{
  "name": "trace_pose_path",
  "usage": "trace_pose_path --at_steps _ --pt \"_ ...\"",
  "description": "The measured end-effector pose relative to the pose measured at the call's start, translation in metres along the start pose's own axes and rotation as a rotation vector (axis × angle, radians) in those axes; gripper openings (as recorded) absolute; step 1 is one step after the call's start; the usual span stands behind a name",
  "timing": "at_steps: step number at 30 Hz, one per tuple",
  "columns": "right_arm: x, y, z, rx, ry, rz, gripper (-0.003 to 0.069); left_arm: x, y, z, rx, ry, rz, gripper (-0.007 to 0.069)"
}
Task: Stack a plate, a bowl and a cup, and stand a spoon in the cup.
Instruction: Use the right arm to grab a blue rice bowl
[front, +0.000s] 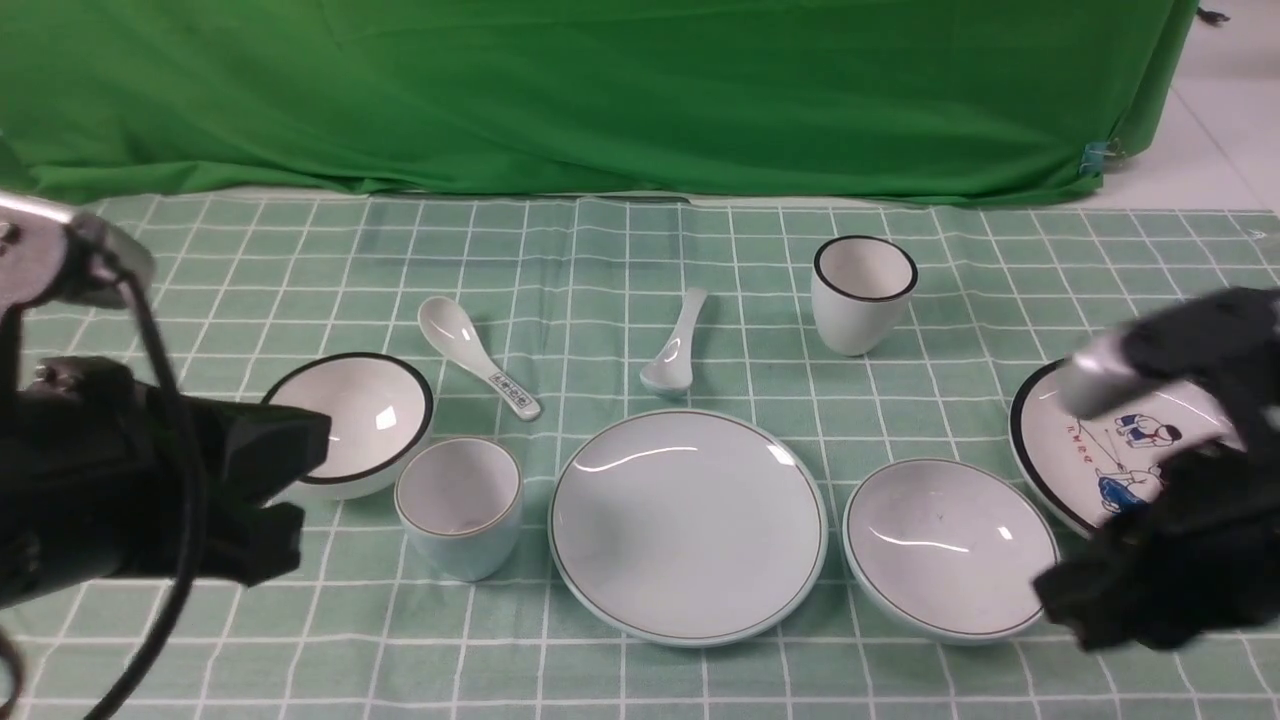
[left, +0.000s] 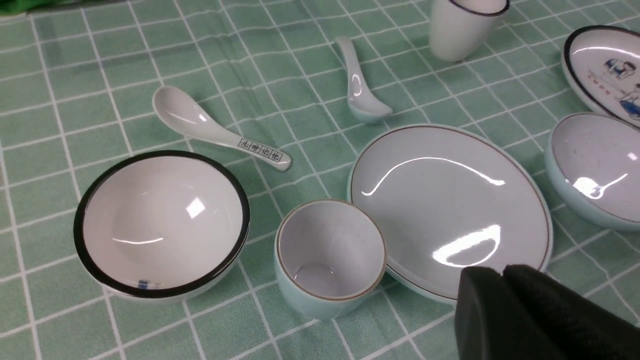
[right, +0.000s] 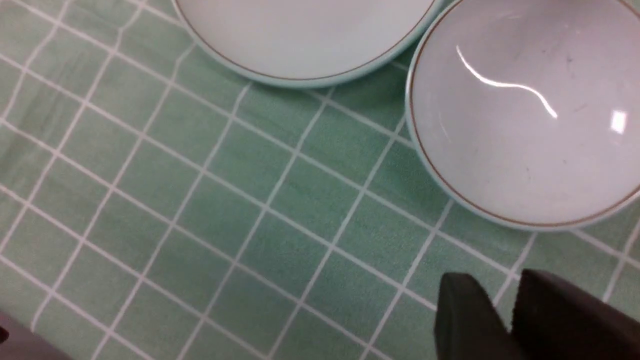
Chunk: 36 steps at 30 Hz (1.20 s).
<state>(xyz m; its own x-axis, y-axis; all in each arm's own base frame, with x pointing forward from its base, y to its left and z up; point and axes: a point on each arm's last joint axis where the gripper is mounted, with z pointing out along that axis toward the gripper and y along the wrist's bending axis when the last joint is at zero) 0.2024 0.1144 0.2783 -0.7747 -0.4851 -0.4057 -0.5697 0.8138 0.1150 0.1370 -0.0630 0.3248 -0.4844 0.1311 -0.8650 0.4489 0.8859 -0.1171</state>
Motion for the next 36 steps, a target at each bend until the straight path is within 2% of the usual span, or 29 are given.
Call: trace_pose_path --at_steps 6,7,11,17,24,28,32,36 --pt "-0.03 0.002 0.037 0.008 0.102 -0.089 0.0301 0.003 -0.007 -0.027 0.017 -0.058 0.028 0.0017" --pt "-0.037 0.004 0.051 0.006 0.141 -0.105 0.034 0.004 -0.008 -0.033 0.021 -0.071 0.034 0.0017" --pt "-0.045 0.009 0.079 0.017 0.198 -0.175 0.0413 0.006 -0.011 -0.044 0.027 -0.098 0.044 0.0017" --pt "-0.047 0.002 0.106 0.064 0.242 -0.235 0.0437 0.007 -0.011 -0.045 0.028 -0.097 0.048 0.0017" --pt "-0.046 -0.001 0.131 0.067 0.271 -0.238 0.0437 0.007 -0.011 -0.045 0.029 -0.093 0.048 0.0017" --pt "-0.046 -0.003 0.14 0.075 0.282 -0.253 0.0407 0.007 -0.011 -0.045 0.029 -0.093 0.049 0.0017" --pt "-0.044 -0.005 0.146 0.082 0.298 -0.268 0.0287 0.008 -0.011 -0.045 0.034 -0.079 0.049 0.0017" --pt "-0.046 -0.003 0.142 0.082 0.291 -0.274 0.0217 0.009 -0.011 -0.045 0.034 -0.076 0.049 0.0017"
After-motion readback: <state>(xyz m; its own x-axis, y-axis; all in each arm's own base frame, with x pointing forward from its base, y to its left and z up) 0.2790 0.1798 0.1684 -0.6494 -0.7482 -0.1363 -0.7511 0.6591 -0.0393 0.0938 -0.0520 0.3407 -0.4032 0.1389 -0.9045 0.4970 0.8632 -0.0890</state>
